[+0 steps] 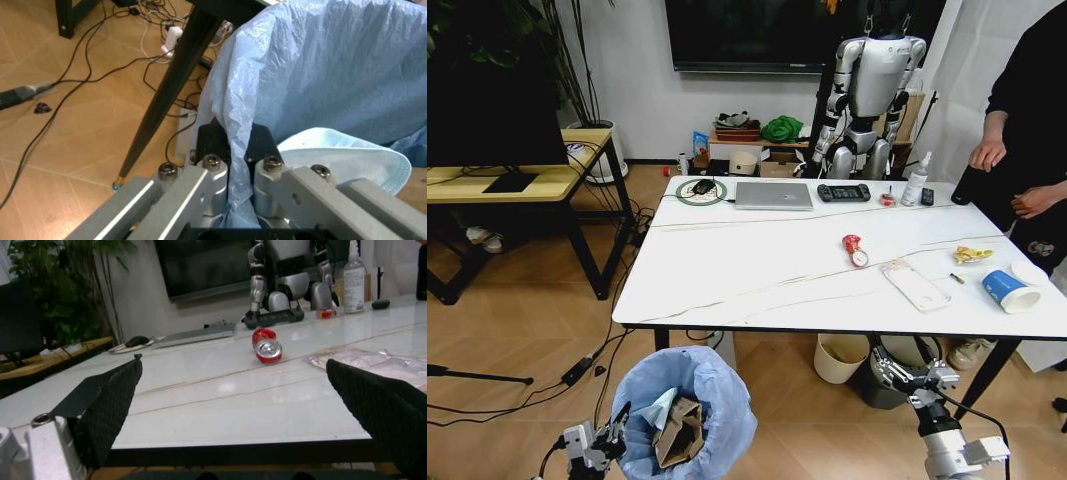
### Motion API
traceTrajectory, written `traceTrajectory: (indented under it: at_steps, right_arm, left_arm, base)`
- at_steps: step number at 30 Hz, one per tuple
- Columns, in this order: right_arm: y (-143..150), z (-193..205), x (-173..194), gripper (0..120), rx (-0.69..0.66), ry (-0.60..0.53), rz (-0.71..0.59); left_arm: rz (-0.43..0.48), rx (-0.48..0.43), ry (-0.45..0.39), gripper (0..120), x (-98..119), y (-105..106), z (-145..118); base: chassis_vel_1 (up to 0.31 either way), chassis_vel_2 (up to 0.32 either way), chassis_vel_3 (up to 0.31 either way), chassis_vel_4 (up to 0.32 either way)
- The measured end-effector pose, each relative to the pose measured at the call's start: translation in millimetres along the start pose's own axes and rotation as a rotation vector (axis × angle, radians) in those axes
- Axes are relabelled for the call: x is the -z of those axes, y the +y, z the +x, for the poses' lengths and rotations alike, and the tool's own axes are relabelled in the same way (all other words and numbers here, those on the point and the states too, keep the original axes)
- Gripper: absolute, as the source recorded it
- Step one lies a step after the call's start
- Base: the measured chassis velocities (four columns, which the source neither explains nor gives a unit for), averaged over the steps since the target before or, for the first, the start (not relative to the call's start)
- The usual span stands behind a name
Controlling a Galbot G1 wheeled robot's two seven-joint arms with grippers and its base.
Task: Pick up the trash bin and place the trash from the table into it.
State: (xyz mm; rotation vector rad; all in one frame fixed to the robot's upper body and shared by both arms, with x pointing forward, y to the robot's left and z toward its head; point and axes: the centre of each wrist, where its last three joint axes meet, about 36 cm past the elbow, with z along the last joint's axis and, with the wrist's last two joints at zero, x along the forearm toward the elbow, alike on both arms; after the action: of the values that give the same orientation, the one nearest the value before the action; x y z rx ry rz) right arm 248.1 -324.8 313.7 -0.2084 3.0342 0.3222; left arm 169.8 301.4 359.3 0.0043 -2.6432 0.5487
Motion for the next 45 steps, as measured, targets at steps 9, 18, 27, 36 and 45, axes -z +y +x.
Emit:
traceTrajectory:
  at_steps: [9,18,27,36,45]
  right_arm:
    - [-0.1,-0.8,-0.2,100,0.002,-0.002,0.0]
    - [-1.1,-1.3,-0.3,100,0.002,-0.002,0.0]
    - [-2.7,-3.3,-1.4,100,0.001,-0.004,-0.001]
    - [-3.7,-5.4,-2.8,100,0.0,-0.005,-0.004]
    - [-4.5,-7.3,-3.7,100,0.0,-0.007,-0.006]
  left_arm:
    - [0.0,0.0,-0.001,0,0.4,-0.1,-0.1]
    - [0.003,0.0,0.001,0,-0.9,-0.2,-1.0]
    - [0.007,0.0,0.003,0,-2.3,-0.8,-1.7]
    - [0.008,0.0,0.007,0,-3.5,-1.0,-2.1]
    - [0.01,0.001,0.008,0,-3.5,-1.2,-2.7]
  base:
    - [-0.067,-0.067,0.056,0.063]
    - [-0.046,-0.063,0.049,0.067]
    - [-0.067,-0.055,0.069,0.062]
    - [-0.068,-0.064,0.065,0.065]
    - [-0.071,-0.074,0.069,0.075]
